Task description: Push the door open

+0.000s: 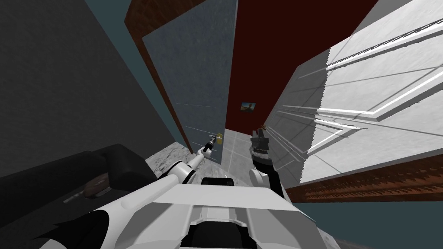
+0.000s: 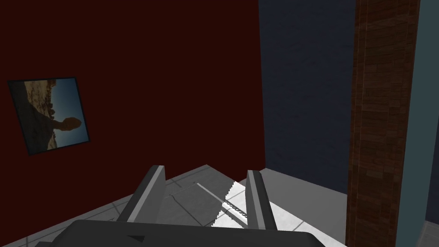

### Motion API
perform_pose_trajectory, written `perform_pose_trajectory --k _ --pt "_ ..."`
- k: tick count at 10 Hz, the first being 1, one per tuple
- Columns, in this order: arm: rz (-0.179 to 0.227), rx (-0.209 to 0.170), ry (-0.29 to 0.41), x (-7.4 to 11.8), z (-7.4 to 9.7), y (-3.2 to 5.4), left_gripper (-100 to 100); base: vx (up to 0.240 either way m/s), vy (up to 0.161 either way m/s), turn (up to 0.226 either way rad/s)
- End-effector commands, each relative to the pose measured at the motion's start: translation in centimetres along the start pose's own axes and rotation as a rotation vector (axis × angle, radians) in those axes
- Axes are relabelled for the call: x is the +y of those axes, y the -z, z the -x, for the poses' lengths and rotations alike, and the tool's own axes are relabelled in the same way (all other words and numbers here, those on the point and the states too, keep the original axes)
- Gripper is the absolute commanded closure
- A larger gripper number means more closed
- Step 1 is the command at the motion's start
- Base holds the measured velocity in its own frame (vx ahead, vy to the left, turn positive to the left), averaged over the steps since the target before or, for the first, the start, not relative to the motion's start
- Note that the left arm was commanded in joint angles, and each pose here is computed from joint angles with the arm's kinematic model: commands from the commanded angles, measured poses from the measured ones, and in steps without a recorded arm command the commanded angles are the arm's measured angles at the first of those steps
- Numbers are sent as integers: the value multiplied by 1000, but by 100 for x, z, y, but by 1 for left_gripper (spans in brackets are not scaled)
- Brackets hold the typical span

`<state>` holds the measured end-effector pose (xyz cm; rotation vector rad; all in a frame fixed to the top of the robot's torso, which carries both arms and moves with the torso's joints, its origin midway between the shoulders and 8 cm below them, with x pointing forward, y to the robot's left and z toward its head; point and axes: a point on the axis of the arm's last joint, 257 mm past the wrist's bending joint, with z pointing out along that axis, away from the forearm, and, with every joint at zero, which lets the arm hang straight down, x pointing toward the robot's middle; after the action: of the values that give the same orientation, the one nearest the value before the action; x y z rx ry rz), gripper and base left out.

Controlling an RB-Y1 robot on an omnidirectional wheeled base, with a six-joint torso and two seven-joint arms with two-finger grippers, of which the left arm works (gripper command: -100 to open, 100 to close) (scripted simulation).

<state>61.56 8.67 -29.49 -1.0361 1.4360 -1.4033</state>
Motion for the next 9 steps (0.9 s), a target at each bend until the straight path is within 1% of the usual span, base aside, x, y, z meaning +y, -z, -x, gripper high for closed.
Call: perform_pose_trajectory --k 1,2,4,5,6,7,8,9 --pt "-14 -36 -8 -56 247 -2 100 141 -108 20" --pt "-13 -44 -9 -54 293 3 100 169 -135 66" --pt "-11 -77 -9 -47 475 26 100 164 -171 79" --pt "-11 -77 -9 -47 475 26 100 115 -124 51" --pt "-10 -102 -9 -42 609 47 100 144 -134 66" --pt "2 -104 -9 12 617 66 100 125 -128 47" --pt "-10 -102 -9 -42 609 47 100 59 -51 3" --pt "-9 -127 -7 -37 738 69 100 131 -89 53"
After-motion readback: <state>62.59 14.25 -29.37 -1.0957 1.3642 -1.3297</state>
